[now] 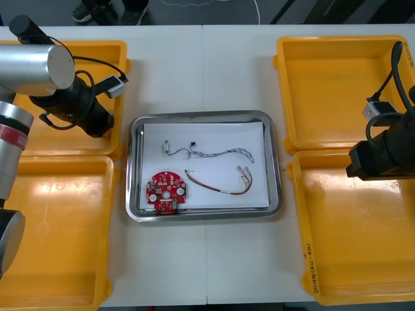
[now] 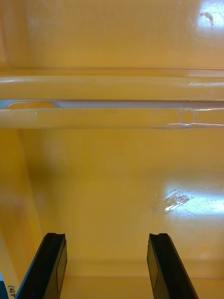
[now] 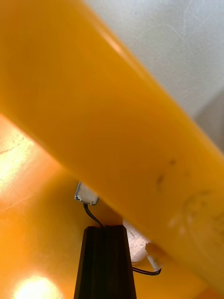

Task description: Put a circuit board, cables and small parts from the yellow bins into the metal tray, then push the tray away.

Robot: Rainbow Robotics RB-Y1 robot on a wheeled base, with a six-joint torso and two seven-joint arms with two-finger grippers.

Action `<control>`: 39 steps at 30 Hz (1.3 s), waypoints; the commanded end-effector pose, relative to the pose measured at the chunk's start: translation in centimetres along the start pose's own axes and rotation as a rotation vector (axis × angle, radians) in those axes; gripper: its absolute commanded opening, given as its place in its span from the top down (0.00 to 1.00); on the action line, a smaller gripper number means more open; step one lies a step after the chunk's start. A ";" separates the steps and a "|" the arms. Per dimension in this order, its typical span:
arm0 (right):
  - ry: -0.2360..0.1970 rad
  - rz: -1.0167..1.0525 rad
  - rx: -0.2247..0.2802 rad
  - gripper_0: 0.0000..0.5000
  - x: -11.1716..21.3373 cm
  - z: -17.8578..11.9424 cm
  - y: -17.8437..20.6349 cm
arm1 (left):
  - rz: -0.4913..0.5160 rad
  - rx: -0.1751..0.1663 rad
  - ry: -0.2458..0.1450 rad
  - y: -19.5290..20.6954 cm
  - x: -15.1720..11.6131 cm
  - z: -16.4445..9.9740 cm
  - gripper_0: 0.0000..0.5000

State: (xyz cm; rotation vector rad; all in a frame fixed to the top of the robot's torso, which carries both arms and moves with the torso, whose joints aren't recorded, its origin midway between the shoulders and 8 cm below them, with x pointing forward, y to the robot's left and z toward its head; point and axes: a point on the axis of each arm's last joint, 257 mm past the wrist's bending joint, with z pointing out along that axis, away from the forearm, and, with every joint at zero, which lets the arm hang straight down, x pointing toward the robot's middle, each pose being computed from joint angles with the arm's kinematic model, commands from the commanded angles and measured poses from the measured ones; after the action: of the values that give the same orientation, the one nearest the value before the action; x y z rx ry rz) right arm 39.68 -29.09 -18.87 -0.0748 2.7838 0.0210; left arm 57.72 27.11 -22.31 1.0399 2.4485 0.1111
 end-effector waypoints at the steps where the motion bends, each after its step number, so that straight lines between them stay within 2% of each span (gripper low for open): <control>1: -0.032 0.049 0.002 0.00 -0.4 -0.8 -0.3 | -0.082 -0.002 -0.034 1.3 0.4 -2.1 1.00; 7: -0.032 0.049 0.002 0.00 -0.4 -0.8 -0.3 | -0.099 -0.008 -0.019 3.0 2.0 -4.0 1.00; 17: -0.032 0.049 0.002 0.00 -0.4 -0.8 -0.3 | -0.147 -0.063 0.029 7.0 6.1 -6.8 1.00; 23: -0.032 0.049 0.002 0.00 -0.4 -0.8 -0.3 | -0.192 -0.082 0.029 8.2 8.0 -7.3 1.00; 31: -0.032 0.049 0.002 0.00 -0.4 -0.8 -0.3 | -0.220 -0.100 0.042 8.8 9.2 -7.2 1.00; 33: -0.032 0.049 0.002 0.00 -0.4 -0.8 -0.3 | -0.220 -0.101 0.043 8.8 9.2 -7.2 0.96; 34: -0.032 0.049 0.002 0.00 -0.4 -0.8 -0.3 | -0.221 -0.102 0.042 8.8 9.2 -7.2 0.93; 37: -0.032 0.049 0.002 0.00 -0.4 -0.8 -0.3 | -0.220 -0.102 0.043 8.8 9.2 -7.1 0.28; 38: -0.032 0.049 0.002 0.00 -0.4 -0.8 -0.3 | -0.220 -0.102 0.043 8.8 9.2 -7.1 0.12; 39: -0.032 0.049 0.002 0.00 -0.4 -0.8 -0.3 | -0.223 -0.104 0.043 8.9 9.2 -7.2 0.04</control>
State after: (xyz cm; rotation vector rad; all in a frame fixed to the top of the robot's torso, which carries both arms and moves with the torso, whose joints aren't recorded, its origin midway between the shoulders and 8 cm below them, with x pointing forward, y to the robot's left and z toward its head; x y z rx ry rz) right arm 39.67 -29.08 -18.88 -0.0750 2.7839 0.0211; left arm 54.78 37.73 -19.47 0.8371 2.5495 0.1278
